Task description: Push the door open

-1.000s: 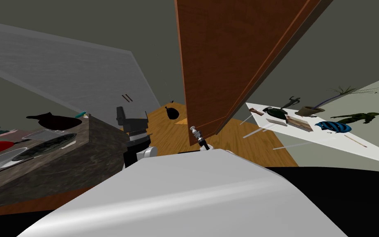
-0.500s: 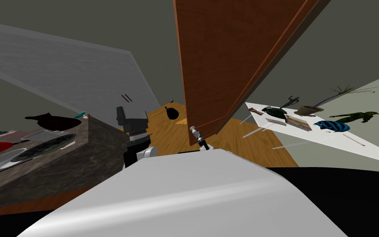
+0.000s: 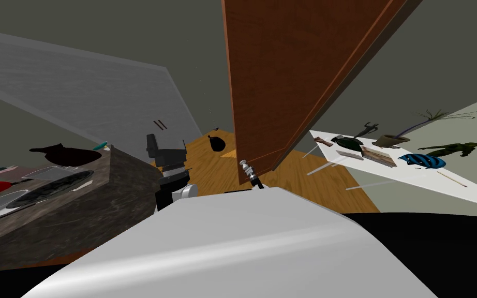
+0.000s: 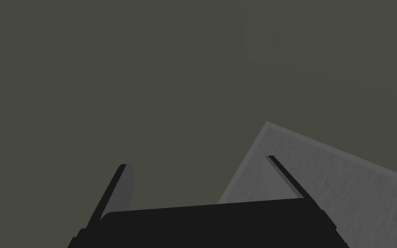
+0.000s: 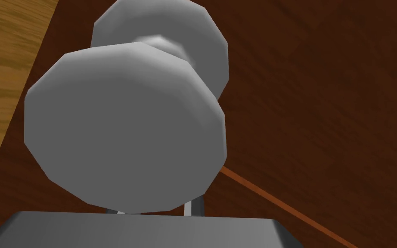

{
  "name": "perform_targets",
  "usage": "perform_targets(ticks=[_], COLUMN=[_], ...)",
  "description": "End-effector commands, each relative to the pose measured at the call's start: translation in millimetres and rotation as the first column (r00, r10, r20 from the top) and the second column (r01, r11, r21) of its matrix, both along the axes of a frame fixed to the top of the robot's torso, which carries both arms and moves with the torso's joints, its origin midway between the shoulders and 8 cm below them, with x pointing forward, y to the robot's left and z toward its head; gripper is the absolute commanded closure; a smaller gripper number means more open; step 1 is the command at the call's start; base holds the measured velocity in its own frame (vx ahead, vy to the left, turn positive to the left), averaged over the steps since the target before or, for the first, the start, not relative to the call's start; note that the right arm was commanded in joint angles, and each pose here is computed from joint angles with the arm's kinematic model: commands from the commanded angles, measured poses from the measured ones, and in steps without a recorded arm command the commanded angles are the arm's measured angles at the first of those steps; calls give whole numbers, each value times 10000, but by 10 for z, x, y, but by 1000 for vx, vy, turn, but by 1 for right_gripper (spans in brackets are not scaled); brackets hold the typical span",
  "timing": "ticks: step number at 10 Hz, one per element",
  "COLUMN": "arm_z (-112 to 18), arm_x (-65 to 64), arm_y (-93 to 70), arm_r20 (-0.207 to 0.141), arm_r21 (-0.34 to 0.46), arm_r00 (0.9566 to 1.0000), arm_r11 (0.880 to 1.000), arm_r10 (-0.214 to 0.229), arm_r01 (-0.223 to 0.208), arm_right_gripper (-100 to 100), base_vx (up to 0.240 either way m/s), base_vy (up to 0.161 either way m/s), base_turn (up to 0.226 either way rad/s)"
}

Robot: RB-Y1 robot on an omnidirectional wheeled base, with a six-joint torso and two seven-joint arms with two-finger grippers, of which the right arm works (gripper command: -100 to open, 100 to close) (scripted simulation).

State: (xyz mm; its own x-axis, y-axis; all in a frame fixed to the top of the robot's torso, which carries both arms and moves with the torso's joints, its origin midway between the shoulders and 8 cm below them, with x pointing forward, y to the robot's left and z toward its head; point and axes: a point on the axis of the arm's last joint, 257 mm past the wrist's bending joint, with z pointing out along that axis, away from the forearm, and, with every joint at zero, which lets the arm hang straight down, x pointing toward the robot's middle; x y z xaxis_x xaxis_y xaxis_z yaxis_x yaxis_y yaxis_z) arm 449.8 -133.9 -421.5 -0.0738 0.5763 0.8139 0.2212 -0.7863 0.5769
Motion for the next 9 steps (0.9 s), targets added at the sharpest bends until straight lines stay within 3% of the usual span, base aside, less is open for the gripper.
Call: perform_targets(ticks=[1, 5, 7, 9], arm_z=[154, 161, 183, 183], arm_x=[136, 134, 125, 125], arm_y=[41, 39, 47, 47], arm_r20=[412, 369, 210, 210], arm_r21=[358, 652, 1632, 1632], arm_r00=[9991, 9992, 9986, 9986], arm_r11=[9994, 9978, 9856, 9856], arm_r10=[-52, -155, -477, -477], arm_r01=[37, 131, 436, 436], arm_right_gripper=[100, 100, 100, 100], base_vx=[60, 28, 74, 63], base_vy=[18, 11, 25, 13], base_turn=[5, 5, -14, 6])
